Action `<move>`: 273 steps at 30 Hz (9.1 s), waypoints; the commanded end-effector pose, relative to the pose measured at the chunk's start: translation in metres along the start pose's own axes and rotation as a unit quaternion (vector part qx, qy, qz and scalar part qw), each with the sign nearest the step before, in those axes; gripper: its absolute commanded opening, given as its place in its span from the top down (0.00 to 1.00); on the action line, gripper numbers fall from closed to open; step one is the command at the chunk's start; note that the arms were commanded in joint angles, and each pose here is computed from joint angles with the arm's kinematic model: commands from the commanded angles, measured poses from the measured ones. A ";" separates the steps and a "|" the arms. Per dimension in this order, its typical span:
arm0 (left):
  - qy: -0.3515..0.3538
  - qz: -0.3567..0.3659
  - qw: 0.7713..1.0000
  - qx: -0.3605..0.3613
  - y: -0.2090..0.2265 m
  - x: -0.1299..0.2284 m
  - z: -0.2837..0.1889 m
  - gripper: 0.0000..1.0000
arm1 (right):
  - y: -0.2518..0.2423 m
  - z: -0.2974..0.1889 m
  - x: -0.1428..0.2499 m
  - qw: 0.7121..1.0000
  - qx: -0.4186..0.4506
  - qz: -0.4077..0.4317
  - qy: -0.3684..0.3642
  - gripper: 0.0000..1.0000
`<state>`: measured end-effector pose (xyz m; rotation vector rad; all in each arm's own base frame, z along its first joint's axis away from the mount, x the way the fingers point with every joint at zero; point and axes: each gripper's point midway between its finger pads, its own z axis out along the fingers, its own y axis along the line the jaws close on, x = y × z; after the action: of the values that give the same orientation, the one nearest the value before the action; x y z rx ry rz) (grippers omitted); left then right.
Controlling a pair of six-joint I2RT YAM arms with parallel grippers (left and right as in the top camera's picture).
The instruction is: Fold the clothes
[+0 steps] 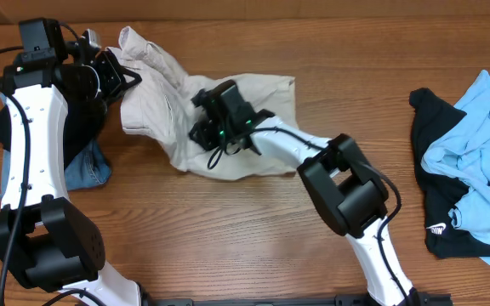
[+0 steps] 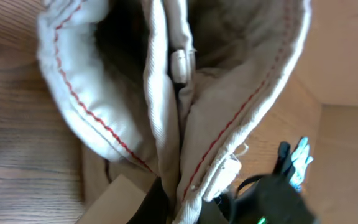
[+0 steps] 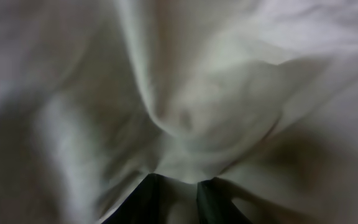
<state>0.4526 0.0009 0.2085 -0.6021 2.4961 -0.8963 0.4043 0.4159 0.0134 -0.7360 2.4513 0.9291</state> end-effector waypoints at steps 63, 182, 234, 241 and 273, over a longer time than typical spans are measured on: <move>0.065 0.133 0.988 -0.038 -0.114 0.110 0.065 0.88 | -0.141 -0.219 0.112 0.935 0.141 0.244 0.215 0.57; 0.035 0.342 0.935 -0.082 -0.084 0.061 0.207 0.57 | -0.027 -0.215 0.068 0.962 -0.008 0.146 0.230 0.60; 0.160 0.352 0.919 -0.077 -0.072 0.120 0.183 0.00 | -0.211 -0.227 0.136 0.928 0.272 0.174 0.184 0.48; 0.197 0.376 0.905 -0.024 -0.072 0.143 0.213 0.00 | -0.211 -0.227 0.136 0.928 0.272 0.174 0.184 0.48; 0.284 0.351 0.892 -0.011 -0.045 0.199 0.258 0.96 | -0.210 -0.234 0.128 0.925 0.276 0.190 0.178 0.44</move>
<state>0.4417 -0.2601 0.0139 0.6294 2.8501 -0.8064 0.3829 0.1052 0.0078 -0.3354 3.0059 0.3485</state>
